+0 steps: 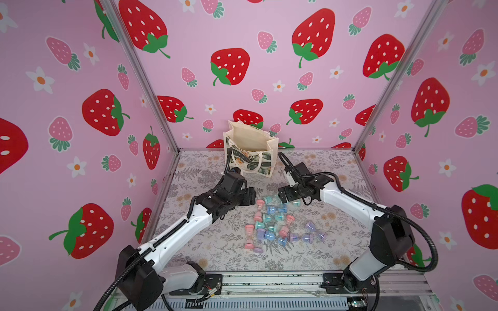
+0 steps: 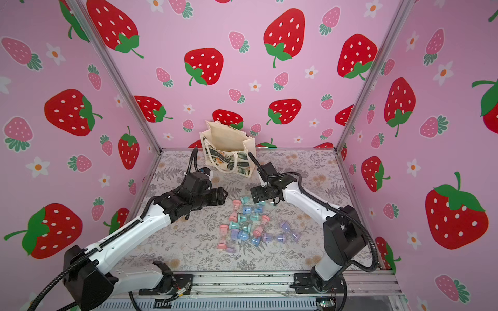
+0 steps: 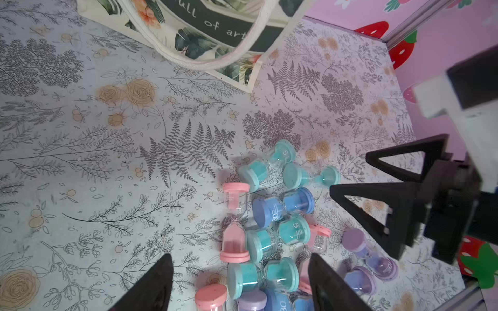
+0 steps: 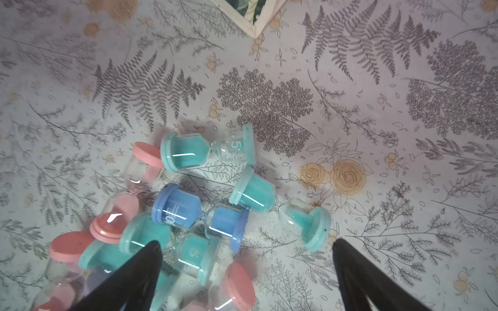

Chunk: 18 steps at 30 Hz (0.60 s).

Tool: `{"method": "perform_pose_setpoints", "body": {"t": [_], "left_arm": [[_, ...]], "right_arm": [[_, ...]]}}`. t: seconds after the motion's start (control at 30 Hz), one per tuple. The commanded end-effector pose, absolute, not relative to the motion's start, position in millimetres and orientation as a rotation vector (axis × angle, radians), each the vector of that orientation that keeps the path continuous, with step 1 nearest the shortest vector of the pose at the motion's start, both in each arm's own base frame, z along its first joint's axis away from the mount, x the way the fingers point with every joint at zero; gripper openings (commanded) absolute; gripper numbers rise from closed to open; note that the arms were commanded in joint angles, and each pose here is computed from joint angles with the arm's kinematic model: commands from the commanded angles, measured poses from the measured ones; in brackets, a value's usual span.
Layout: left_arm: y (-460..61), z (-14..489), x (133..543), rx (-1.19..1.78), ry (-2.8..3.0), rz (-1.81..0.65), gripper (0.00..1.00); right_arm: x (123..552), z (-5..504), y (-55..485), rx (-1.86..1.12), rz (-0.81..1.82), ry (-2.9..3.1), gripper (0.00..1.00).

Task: Put the hourglass into the canvas bag
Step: Move the canvas bag to the center of the board.

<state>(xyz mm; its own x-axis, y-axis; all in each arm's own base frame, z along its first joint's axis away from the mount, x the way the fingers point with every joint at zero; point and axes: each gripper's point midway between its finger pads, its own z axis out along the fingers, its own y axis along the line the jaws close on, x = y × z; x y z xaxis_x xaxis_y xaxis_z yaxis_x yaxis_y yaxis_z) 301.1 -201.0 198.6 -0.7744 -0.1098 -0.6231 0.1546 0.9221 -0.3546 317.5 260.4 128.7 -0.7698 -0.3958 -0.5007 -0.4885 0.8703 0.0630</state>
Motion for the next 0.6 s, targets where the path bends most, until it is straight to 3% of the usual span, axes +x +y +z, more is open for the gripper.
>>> {"method": "perform_pose_setpoints", "body": {"t": [0.0,0.57], "left_arm": [[-204.2,199.8,297.9,-0.001,2.373,-0.54,0.82],[-208.2,177.2,286.6,-0.025,2.392,-0.516,0.84]], "right_arm": [[301.7,109.7,252.0,-0.711,0.21,2.618,1.0],[338.3,70.4,232.9,-0.797,-0.035,2.635,0.97]]}}
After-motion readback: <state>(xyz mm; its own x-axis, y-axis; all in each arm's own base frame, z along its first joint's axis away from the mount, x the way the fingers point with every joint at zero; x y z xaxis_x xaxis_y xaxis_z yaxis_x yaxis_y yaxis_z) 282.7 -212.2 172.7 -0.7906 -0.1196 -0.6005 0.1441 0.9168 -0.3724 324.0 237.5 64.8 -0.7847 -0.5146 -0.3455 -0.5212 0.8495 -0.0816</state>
